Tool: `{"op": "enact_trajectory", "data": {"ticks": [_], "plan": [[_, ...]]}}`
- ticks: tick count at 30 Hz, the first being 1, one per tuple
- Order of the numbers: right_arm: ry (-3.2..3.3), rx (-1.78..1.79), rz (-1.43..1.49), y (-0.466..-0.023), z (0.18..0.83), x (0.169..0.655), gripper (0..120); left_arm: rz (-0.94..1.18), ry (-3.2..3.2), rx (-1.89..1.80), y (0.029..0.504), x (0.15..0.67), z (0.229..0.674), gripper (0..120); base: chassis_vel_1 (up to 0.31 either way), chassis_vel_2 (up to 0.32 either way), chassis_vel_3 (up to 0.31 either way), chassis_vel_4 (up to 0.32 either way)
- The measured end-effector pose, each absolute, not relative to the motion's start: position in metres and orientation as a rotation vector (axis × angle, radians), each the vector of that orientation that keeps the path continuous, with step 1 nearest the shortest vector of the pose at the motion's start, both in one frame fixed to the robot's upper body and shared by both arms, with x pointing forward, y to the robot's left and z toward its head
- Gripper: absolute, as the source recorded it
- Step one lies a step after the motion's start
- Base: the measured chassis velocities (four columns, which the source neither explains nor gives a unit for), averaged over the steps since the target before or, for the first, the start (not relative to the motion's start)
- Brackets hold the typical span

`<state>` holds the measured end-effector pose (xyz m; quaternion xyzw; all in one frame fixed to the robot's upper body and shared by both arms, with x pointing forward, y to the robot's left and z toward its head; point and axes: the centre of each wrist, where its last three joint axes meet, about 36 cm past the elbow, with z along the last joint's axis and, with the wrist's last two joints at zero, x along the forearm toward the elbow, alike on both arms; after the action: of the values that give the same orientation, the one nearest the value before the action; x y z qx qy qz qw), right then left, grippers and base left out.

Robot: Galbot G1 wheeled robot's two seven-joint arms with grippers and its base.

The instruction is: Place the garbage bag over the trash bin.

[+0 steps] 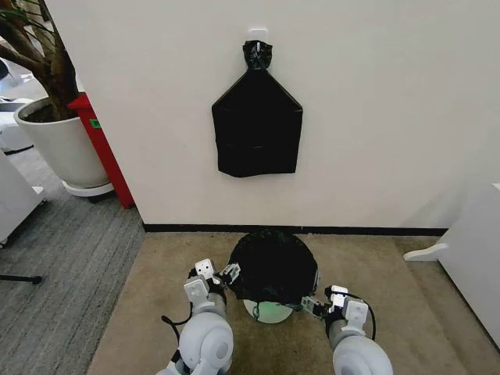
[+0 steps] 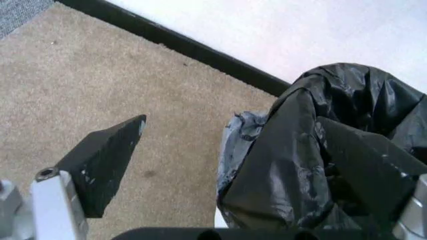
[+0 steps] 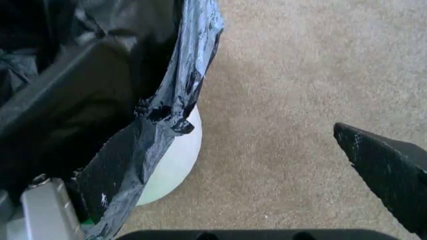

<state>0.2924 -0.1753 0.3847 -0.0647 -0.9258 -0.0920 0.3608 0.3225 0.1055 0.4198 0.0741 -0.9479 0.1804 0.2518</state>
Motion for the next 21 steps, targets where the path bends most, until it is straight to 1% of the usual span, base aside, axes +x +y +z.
{"op": "enact_trajectory", "data": {"ticks": [21], "plan": [[-2.363, -0.172, -0.256, -0.168, 0.349, 0.293, 100, 0.490, -2.587, 0.201, 0.104, 0.320, 0.420, 100, 0.000, 0.000, 0.000, 0.000]]}}
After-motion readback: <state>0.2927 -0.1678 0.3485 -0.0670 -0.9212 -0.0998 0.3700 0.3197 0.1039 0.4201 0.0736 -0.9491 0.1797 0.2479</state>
